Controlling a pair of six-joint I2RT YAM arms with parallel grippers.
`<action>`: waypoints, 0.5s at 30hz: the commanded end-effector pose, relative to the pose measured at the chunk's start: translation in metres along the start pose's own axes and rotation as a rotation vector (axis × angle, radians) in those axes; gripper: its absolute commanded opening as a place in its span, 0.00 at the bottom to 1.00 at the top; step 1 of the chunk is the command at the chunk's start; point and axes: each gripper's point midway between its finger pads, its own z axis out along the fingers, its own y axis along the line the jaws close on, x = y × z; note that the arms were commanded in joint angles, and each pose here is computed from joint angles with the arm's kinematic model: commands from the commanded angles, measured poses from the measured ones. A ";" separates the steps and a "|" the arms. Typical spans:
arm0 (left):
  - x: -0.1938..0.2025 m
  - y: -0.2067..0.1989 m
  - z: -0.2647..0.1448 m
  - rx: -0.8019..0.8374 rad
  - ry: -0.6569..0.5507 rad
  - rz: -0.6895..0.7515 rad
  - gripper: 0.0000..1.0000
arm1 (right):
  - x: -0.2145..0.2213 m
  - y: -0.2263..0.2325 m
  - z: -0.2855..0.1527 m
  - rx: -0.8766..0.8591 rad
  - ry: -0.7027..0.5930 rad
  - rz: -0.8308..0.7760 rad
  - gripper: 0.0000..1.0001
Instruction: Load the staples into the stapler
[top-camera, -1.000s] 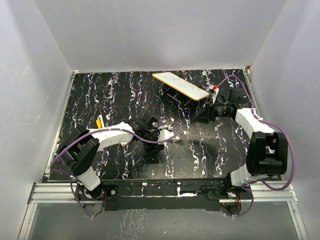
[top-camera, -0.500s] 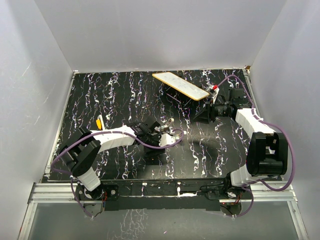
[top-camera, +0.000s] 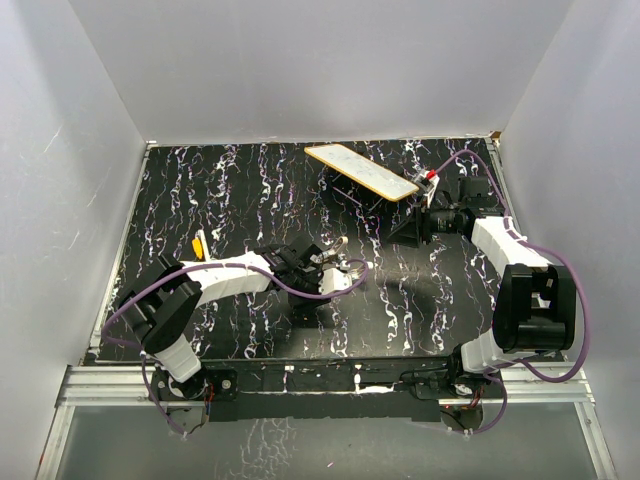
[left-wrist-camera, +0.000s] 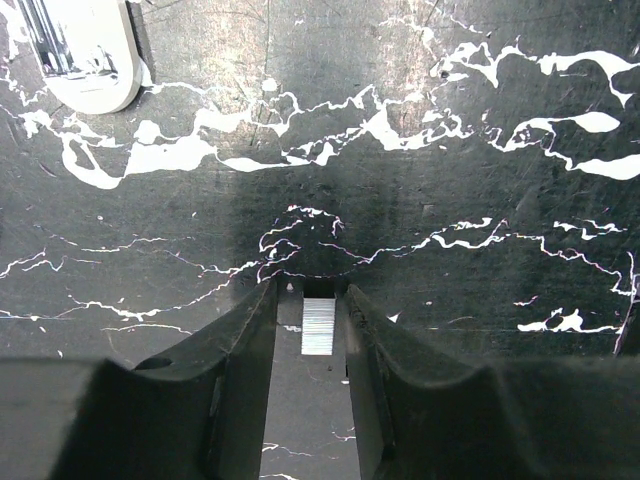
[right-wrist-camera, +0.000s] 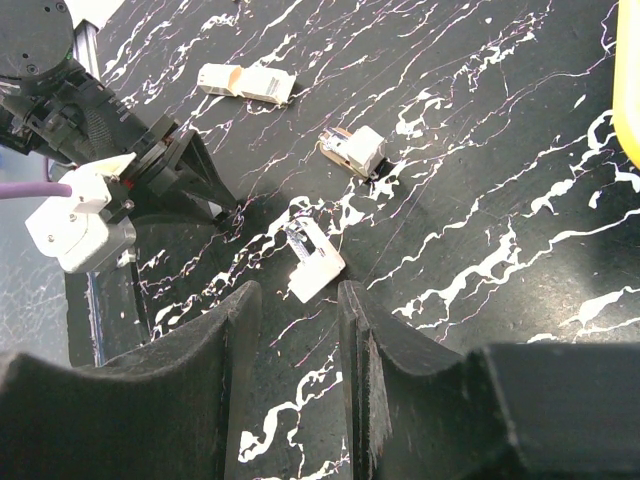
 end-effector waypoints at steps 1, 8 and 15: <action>0.021 -0.013 0.002 0.035 0.070 -0.022 0.29 | -0.015 0.004 -0.004 -0.006 -0.035 -0.076 0.40; 0.023 -0.016 0.001 0.043 0.074 -0.017 0.21 | -0.014 0.004 -0.004 -0.005 -0.034 -0.073 0.40; 0.014 -0.013 -0.003 0.034 0.053 -0.022 0.12 | -0.014 0.003 -0.004 -0.003 -0.035 -0.074 0.40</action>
